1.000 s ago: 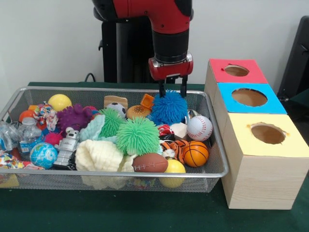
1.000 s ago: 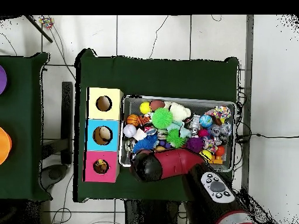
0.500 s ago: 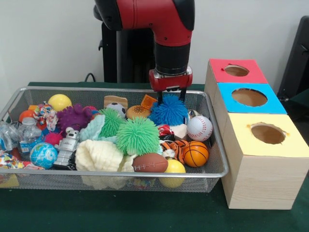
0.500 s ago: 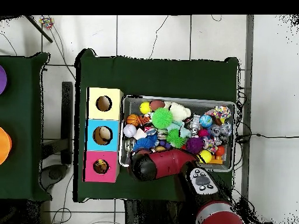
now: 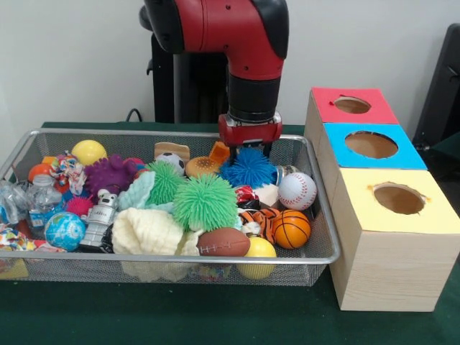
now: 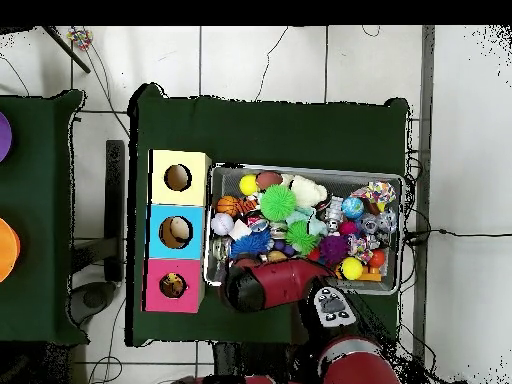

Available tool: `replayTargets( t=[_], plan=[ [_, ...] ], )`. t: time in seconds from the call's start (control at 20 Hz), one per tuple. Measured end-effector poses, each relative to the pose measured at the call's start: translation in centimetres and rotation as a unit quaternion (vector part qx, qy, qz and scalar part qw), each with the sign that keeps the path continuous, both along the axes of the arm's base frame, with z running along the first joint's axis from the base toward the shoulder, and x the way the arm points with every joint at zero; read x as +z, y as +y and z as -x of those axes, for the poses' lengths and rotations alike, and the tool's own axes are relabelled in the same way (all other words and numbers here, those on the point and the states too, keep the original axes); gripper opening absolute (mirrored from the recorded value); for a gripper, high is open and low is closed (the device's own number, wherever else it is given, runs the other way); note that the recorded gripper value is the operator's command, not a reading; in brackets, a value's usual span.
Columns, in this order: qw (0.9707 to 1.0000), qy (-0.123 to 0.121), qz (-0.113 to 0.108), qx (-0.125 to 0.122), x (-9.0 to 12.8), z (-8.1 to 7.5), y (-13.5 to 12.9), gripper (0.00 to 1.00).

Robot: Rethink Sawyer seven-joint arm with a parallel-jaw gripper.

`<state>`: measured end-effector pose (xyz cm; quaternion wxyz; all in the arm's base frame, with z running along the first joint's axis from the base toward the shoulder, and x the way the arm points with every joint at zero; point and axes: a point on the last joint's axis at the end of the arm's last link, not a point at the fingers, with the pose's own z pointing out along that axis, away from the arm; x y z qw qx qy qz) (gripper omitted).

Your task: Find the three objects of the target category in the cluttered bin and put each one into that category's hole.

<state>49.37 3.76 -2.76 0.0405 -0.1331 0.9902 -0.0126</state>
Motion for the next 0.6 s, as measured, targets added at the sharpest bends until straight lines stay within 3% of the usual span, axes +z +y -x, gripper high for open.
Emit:
replayTargets(
  t=[0.1,0.15,0.45,0.6],
  plan=[
    [1.0000,-0.008,-0.002,-0.001,-0.4,0.1,-0.1,1.00],
    [0.9997,-0.022,-0.003,-0.004,-0.8,0.1,-0.4,0.00],
    [0.9996,-0.028,-0.006,-0.008,-1.0,0.3,-0.8,0.00],
    [0.9991,-0.028,-0.016,-0.027,-0.8,0.2,-2.0,0.00]
  ],
)
